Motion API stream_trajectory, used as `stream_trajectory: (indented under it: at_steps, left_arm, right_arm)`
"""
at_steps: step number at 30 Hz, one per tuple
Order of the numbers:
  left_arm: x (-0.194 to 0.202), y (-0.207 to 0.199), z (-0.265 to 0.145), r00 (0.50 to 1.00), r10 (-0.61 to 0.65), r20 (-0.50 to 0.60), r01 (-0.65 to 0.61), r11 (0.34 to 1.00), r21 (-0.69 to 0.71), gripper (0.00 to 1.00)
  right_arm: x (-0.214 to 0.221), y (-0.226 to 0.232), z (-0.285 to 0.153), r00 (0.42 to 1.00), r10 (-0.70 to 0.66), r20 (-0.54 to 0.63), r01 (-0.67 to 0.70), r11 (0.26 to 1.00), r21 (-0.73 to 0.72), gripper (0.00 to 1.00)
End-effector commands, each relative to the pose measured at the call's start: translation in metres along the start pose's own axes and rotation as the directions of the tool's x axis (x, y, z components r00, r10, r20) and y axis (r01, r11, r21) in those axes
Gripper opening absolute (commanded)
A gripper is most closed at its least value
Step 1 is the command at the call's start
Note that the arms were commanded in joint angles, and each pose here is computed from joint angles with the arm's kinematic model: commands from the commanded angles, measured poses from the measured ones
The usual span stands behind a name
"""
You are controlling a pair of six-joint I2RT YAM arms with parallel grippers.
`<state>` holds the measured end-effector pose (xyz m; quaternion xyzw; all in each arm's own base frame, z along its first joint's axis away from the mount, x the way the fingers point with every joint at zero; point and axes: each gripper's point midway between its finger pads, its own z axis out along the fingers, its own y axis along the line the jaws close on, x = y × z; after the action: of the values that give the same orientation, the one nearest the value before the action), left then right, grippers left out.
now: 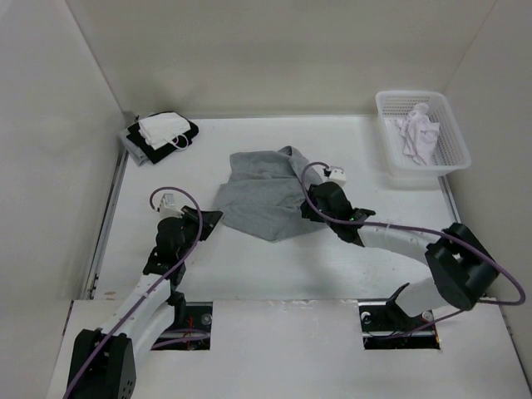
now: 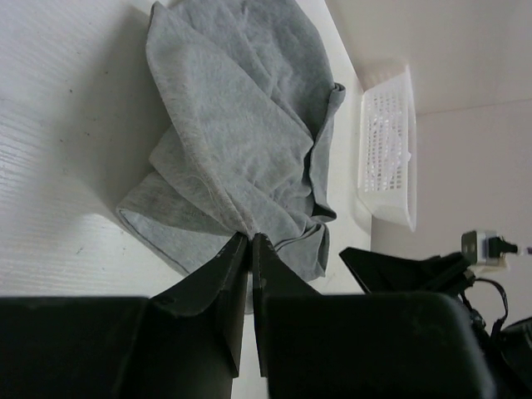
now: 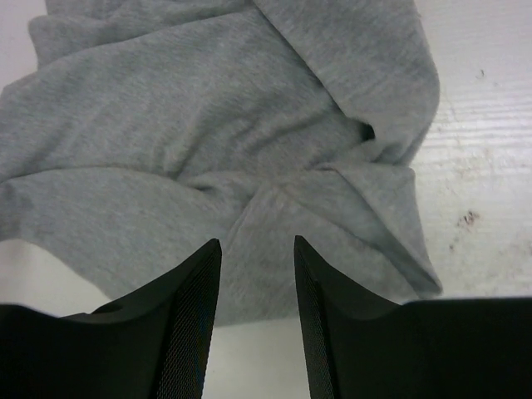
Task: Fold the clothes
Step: Flatten the tank top out
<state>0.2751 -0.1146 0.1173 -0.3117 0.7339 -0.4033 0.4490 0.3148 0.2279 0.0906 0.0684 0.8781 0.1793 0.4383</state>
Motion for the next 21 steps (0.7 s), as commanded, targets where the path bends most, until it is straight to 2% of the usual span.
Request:
stream_trajectory:
  at_steps: [1,11,14,16,17,18,19,21]
  left_arm:
    - [-0.009,-0.023,0.003,0.999,0.037,0.032,-0.04,0.995,0.091,0.05]
    - [-0.002,-0.021,0.009,0.999,0.033,0.005,-0.033,0.994,0.105,0.05]
    - [0.0,-0.019,0.01,1.0,0.03,-0.001,-0.03,0.994,0.105,0.05]
    - [-0.001,-0.018,0.01,1.0,0.029,0.002,-0.029,0.994,0.102,0.05]
    - [-0.001,-0.016,0.011,1.0,0.029,0.003,-0.029,0.995,0.098,0.05]
    - [-0.002,-0.016,0.011,1.0,0.028,0.006,-0.029,0.995,0.096,0.05]
    - [-0.002,-0.016,0.011,1.0,0.028,0.006,-0.029,0.995,0.096,0.05]
    - [-0.002,-0.016,0.01,1.0,0.027,0.007,-0.028,0.995,0.099,0.05]
  right_arm:
    - [-0.023,0.019,0.019,0.998,-0.047,0.039,0.048,0.998,-0.03,0.45]
    - [-0.02,0.01,0.048,0.998,-0.063,0.01,0.063,0.998,0.032,0.44]
    - [-0.015,0.011,0.05,0.998,-0.06,-0.008,0.06,0.998,0.024,0.32]
    - [-0.007,0.011,0.05,0.998,-0.056,-0.03,0.056,0.998,0.012,0.31]
    - [-0.001,0.01,0.05,0.998,-0.048,-0.051,0.048,0.999,0.002,0.18]
    - [0.0,0.006,0.049,0.998,-0.047,-0.052,0.047,0.999,0.011,0.11]
    - [-0.001,0.003,0.045,0.998,-0.043,-0.045,0.044,0.999,0.018,0.06]
    - [-0.006,-0.002,0.031,0.999,-0.043,-0.01,0.043,0.999,0.028,0.02]
